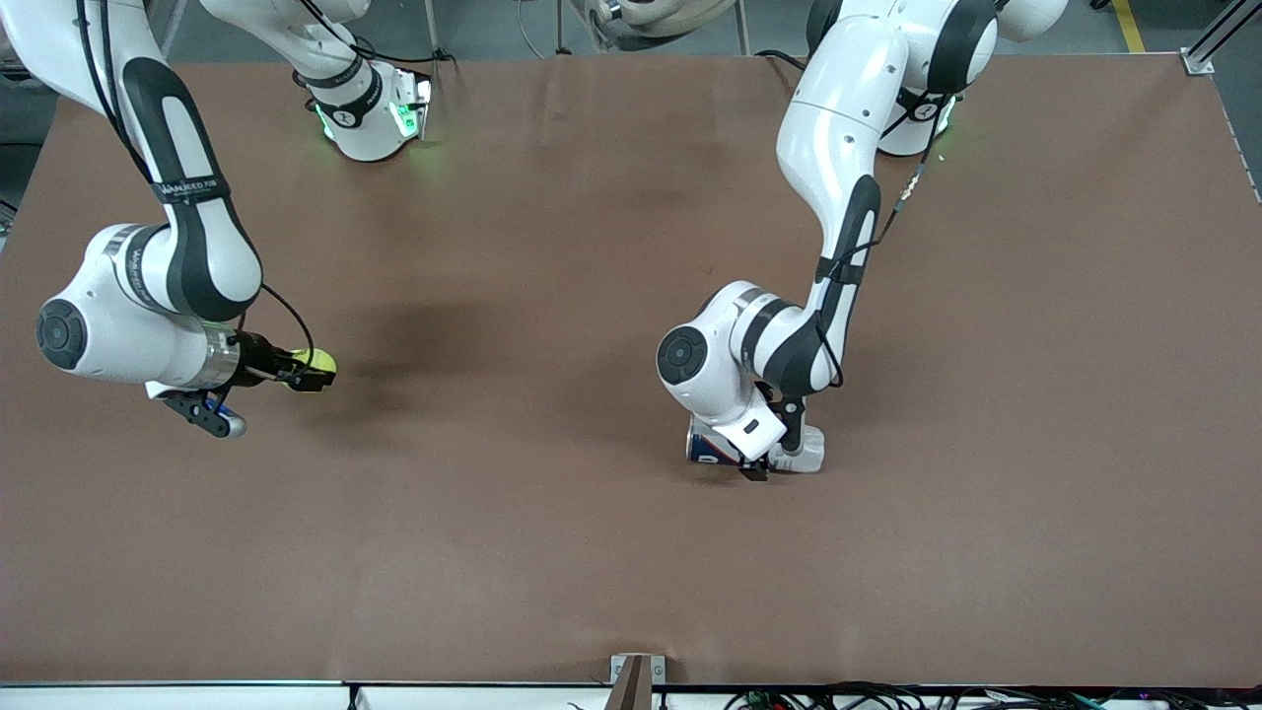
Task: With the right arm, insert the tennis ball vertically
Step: 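Lift the tube upright with the left gripper while the right gripper lifts the ball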
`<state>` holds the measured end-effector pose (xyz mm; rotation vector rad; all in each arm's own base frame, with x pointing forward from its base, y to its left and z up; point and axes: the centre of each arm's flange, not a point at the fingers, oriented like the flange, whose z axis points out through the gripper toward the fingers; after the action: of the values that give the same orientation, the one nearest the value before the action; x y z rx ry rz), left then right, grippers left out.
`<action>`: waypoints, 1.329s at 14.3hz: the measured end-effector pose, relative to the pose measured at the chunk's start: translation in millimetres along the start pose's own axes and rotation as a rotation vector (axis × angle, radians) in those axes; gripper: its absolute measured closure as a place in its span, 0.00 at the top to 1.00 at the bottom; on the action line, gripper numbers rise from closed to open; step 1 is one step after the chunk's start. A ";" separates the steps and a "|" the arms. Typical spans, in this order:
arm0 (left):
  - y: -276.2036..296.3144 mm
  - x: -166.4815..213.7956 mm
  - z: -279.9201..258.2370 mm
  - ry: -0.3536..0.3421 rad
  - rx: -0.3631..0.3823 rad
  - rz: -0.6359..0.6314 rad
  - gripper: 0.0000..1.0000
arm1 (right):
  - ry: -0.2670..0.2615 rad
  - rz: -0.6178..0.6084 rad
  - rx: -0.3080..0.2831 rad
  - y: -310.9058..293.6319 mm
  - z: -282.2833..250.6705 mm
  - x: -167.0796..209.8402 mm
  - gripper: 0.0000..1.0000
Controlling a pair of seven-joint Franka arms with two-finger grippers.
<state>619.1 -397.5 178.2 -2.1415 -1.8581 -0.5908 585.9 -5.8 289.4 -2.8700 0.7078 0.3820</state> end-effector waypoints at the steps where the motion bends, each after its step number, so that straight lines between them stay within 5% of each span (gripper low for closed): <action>1: 0.9 0.2 -1.6 -0.001 -0.003 -0.001 0.70 | 0.001 0.000 0.001 -0.3 -0.8 0.4 0.67; 4: 1.9 0.3 -4.8 -0.006 -0.004 -0.005 0.56 | 0.004 -0.001 0.002 -1.1 -2.6 0.9 0.67; 7: 2.7 -2.8 -11.4 -0.043 0.003 -0.023 0.56 | 0.003 -0.001 0.002 -1.1 -2.5 0.9 0.67; 14: -14.8 -36.7 -108.1 -0.337 0.046 -0.075 0.56 | -0.034 0.066 0.001 -10.1 -20.0 -1.0 0.67; 19: -38.0 -63.7 -164.5 -0.524 0.096 -0.065 0.56 | -0.143 0.134 0.132 -36.4 -38.4 -19.9 0.67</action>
<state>551.6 -519.8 292.4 -2.3333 -2.1582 0.0668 594.2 26.3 335.1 -2.6497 0.8661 0.5310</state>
